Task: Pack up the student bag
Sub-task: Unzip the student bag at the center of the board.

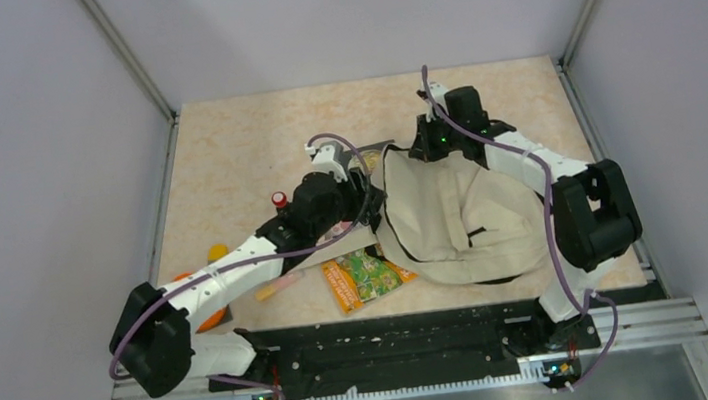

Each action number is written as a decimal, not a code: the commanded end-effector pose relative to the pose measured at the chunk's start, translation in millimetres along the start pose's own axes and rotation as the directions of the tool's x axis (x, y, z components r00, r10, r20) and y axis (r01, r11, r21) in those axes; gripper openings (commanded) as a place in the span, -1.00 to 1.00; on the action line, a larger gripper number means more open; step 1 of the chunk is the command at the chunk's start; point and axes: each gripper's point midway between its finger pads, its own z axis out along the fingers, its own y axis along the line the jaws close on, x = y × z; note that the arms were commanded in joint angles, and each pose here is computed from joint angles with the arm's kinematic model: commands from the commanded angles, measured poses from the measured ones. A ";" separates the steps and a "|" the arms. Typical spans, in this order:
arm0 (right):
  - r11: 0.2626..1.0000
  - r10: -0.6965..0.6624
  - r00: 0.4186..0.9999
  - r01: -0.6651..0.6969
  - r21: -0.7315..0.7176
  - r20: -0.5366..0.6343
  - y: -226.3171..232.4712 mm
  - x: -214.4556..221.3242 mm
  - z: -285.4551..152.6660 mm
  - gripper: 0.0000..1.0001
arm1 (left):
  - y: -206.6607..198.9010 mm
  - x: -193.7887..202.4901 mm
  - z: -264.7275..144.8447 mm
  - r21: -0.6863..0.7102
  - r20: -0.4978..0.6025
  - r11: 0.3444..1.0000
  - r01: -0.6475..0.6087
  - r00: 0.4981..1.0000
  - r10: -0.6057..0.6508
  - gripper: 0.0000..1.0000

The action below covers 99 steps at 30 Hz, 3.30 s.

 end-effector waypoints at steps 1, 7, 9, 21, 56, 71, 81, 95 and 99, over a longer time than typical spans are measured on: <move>0.998 -0.052 0.998 0.053 -0.025 0.045 15.4 -16.3 -13.2 -1.00 | -20.0 -5.5 10.6 0.135 0.008 0.989 0.057 0.998 -0.059 0.15; 0.998 -0.061 0.997 0.062 -0.020 0.047 17.2 -22.1 -14.4 -1.00 | -16.7 2.0 33.5 0.138 -0.022 0.989 0.057 0.998 -0.055 0.16; 0.997 -0.069 0.997 0.070 -0.017 0.044 18.9 -23.5 -15.2 -1.00 | -13.6 4.4 40.6 0.131 -0.025 0.991 0.032 0.999 -0.029 0.05; 0.976 -0.206 0.977 0.209 -0.055 0.062 77.8 -57.7 -14.3 -1.00 | -5.6 22.0 66.9 0.100 -0.126 0.993 -0.061 0.989 0.073 -1.00; 0.954 -0.256 0.966 0.257 -0.154 0.028 126.4 11.5 -44.9 -1.00 | 38.2 -76.8 2.2 -0.104 0.071 0.989 -0.104 0.991 0.112 0.37; 0.953 -0.256 0.966 0.259 -0.157 0.035 127.4 15.3 -58.2 -1.00 | 17.1 -48.9 80.9 0.144 -0.208 0.976 -0.166 0.959 0.194 0.45; 0.943 -0.282 0.959 0.283 -0.177 0.034 134.6 8.5 -69.7 -1.00 | 25.1 -23.8 101.5 0.179 -0.360 0.965 -0.191 0.900 0.245 -0.10; 0.915 -0.328 0.937 0.346 -0.205 0.118 173.8 -23.8 -79.2 -1.00 | 4.7 -25.5 98.5 0.262 -0.314 0.958 -0.117 0.928 0.199 -1.00; 0.892 -0.377 0.920 0.392 -0.226 0.109 195.9 -17.8 -81.0 -1.00 | 3.5 -36.5 100.5 0.246 -0.270 0.963 -0.111 0.946 0.178 -1.00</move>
